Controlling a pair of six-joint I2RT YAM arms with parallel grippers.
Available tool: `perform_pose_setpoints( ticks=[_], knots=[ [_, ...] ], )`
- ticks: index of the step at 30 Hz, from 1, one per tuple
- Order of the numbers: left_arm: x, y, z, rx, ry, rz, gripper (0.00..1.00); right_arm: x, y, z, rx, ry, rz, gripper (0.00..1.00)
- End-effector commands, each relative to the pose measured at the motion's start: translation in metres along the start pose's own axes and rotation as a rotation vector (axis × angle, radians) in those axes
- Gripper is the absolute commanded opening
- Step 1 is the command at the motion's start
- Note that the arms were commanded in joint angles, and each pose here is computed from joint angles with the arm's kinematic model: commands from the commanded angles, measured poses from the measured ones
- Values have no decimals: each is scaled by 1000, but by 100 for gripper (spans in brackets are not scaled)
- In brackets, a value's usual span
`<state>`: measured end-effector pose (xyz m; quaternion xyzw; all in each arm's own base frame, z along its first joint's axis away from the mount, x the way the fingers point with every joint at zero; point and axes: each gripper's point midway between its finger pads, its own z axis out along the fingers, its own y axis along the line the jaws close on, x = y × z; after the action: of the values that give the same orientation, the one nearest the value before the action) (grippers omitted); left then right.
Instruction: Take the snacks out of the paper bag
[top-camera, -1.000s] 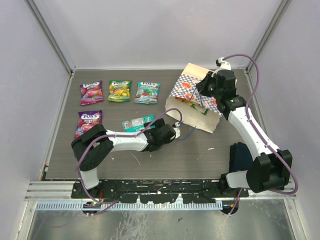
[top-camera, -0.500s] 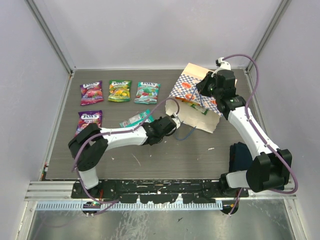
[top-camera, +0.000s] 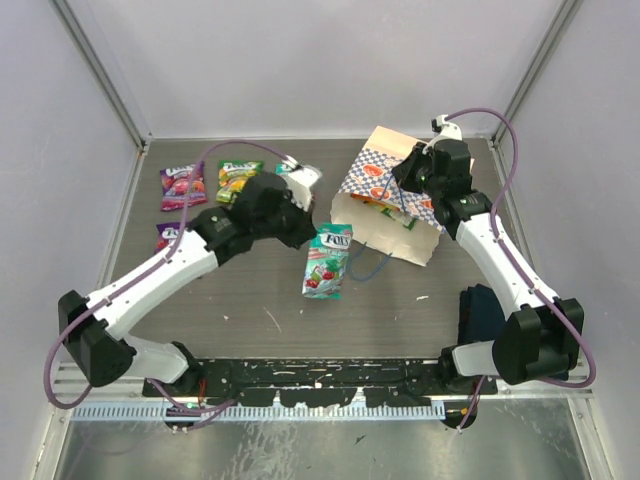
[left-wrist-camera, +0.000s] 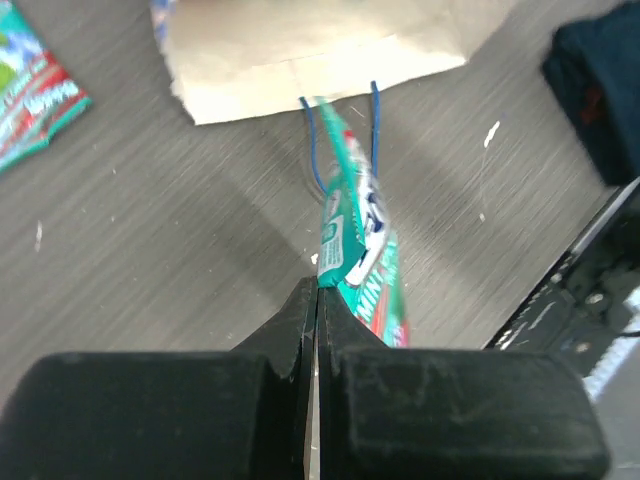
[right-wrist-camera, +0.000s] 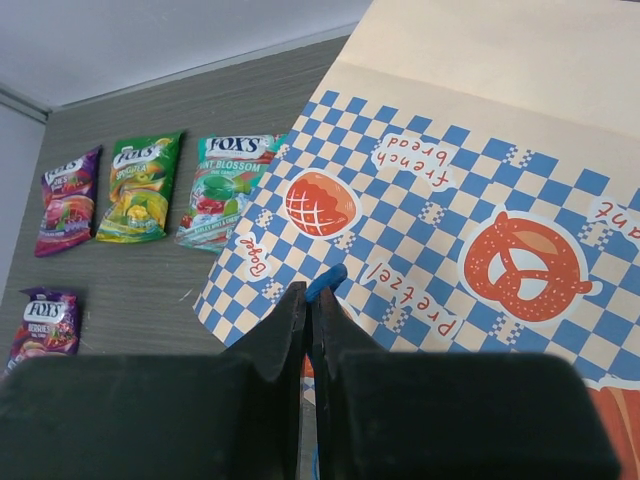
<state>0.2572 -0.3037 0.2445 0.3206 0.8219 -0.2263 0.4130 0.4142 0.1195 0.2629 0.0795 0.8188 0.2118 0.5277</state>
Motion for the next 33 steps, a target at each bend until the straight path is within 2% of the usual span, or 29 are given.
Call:
perform_pose_setpoints(
  ticks=[1,7,10,21,22,24,26,27,28,29,33],
  knots=[
    [5,28,7,130,40,-375,0,-20,13,-4,-47,-72,3,1],
    [51,87,62,-32,147,-414,0,-21,16,-7,-56,-76,1,1],
    [59,104,78,-40,162,-453,0,-24,15,-9,-51,-83,-8,1],
    [79,185,70,-277,154,-476,0,-22,13,-9,-46,-77,-18,1],
    [82,189,70,-281,162,-484,6,-22,13,-9,-45,-75,-18,1],
    [92,192,70,-289,197,-493,30,-21,14,-8,-47,-73,-19,1],
    [100,197,68,-327,232,-486,61,-21,14,-8,-47,-72,-19,1],
    [103,199,65,-347,239,-481,73,-21,13,-7,-46,-72,-18,1],
    [107,201,62,-370,245,-468,91,-21,14,-7,-47,-72,-19,1],
    [109,202,59,-397,243,-451,99,-21,13,-7,-45,-72,-18,1],
    [110,185,50,-395,203,-353,98,-19,12,-4,-45,-66,-14,1]
  ],
)
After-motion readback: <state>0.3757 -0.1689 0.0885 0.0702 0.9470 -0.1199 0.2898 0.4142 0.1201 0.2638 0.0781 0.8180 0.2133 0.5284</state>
